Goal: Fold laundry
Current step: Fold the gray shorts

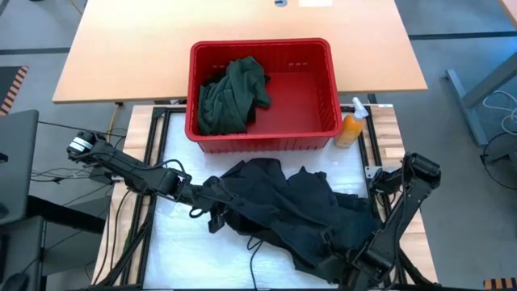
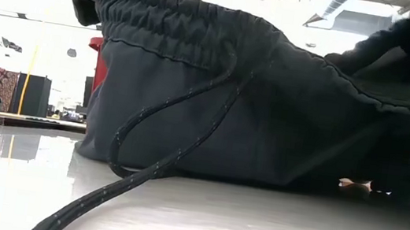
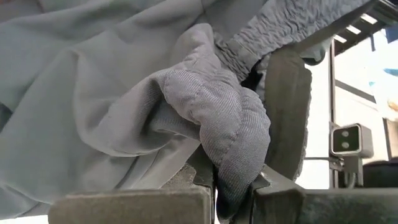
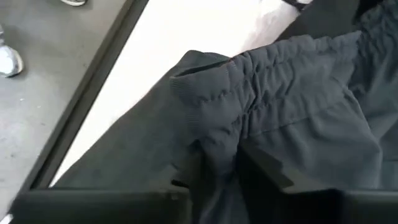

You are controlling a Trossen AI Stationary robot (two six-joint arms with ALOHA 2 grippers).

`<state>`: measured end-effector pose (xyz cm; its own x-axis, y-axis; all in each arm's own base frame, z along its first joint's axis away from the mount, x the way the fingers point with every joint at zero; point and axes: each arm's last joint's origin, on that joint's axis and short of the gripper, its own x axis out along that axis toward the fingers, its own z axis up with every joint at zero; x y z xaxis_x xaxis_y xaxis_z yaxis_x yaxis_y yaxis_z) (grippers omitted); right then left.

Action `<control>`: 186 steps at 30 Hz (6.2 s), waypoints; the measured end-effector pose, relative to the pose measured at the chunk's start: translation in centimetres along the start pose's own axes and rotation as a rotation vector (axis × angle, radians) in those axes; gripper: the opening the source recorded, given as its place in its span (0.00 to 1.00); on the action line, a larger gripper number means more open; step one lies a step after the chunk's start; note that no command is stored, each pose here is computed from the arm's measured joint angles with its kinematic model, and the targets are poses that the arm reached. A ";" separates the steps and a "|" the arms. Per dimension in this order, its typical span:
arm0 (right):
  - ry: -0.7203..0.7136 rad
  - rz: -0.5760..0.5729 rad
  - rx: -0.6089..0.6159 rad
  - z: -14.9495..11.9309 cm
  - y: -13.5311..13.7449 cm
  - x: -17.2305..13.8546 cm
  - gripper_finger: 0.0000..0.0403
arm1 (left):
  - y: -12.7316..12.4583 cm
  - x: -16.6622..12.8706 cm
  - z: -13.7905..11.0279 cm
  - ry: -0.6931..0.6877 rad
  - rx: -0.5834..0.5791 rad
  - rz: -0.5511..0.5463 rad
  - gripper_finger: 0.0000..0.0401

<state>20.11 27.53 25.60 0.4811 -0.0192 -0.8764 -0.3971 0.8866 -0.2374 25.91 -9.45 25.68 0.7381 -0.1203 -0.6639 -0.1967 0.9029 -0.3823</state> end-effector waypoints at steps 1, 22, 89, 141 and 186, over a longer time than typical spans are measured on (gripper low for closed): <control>0.003 0.002 -0.002 0.0 0.0 -0.1 0.22 | 0.0 0.0 0.0 0.006 0.000 -0.007 0.01; -0.072 -0.352 0.170 1.2 -3.7 -9.9 0.08 | -1.9 -4.8 3.3 -0.137 0.326 -0.145 0.01; -0.612 -0.067 0.141 5.5 -18.2 -1.2 0.08 | -5.0 -7.4 1.0 -0.097 0.368 -0.045 0.01; -0.823 -0.195 0.140 8.8 -21.0 6.1 0.47 | -6.3 -4.2 0.8 -0.119 0.451 -0.025 0.01; -0.876 0.074 0.070 9.0 -19.9 6.8 0.57 | -6.7 -2.1 2.4 -0.189 0.484 -0.122 0.01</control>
<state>38.33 13.97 28.18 0.8939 0.3753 -0.2451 -0.4160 0.8982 -0.1418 27.25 -14.31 31.15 0.8494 -0.2001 -0.4884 0.1849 0.9795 -0.0797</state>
